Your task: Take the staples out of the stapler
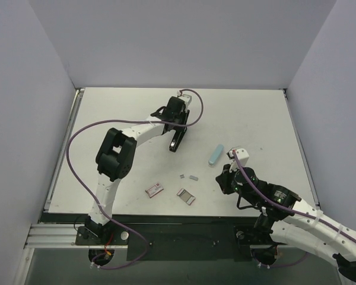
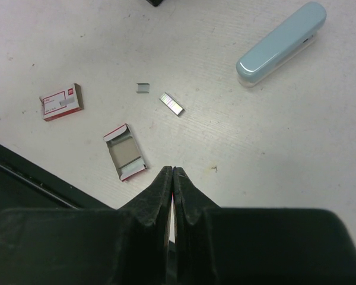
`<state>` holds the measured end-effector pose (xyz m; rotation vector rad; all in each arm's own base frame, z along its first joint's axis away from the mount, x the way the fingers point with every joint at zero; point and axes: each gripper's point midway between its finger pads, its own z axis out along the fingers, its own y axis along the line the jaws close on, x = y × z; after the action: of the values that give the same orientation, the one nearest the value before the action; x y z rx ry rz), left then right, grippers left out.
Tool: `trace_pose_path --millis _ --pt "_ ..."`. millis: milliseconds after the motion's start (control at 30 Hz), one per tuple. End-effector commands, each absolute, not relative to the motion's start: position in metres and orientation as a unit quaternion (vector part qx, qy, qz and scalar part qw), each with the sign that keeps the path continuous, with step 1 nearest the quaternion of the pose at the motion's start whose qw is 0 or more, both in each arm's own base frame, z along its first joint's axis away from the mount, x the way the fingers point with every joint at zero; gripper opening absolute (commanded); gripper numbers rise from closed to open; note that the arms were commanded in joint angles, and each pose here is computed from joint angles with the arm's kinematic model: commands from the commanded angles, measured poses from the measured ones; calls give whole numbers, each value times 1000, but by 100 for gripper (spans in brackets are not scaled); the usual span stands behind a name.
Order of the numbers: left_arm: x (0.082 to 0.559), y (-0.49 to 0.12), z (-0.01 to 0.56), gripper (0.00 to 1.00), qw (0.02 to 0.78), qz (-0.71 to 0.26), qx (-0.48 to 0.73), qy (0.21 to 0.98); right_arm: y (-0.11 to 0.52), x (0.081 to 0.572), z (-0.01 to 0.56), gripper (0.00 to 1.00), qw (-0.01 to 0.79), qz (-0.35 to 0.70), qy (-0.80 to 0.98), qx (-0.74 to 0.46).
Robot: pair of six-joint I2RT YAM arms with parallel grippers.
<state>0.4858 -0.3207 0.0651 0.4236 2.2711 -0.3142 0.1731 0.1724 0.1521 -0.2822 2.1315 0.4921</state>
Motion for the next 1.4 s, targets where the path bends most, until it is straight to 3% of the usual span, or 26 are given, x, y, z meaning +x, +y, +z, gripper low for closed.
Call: trace_pose_path --millis 0,167,200,233,500,700,967,1200,1367 --pt "507 -320 88 39 424 -117 162 883 172 179 152 0 458 197 861 -99" --pt "505 -319 91 70 424 -118 159 884 176 179 153 1 453 196 864 -105" --pt "504 -319 99 84 431 -121 158 880 177 180 154 3 452 197 864 -107" --pt "503 -319 98 86 431 -124 158 880 179 179 153 7 447 197 866 -112" --pt "484 -317 164 88 475 -149 156 853 185 182 164 30 435 179 870 -145" --pt "436 -298 216 88 501 -172 131 838 195 187 169 37 423 158 871 -195" --pt "359 -258 247 87 509 -215 105 827 206 191 161 39 391 142 874 -251" --pt "300 -217 260 87 509 -226 94 825 232 152 123 39 301 208 891 -269" --pt "271 -199 252 87 506 -238 88 824 244 137 97 37 293 191 902 -254"
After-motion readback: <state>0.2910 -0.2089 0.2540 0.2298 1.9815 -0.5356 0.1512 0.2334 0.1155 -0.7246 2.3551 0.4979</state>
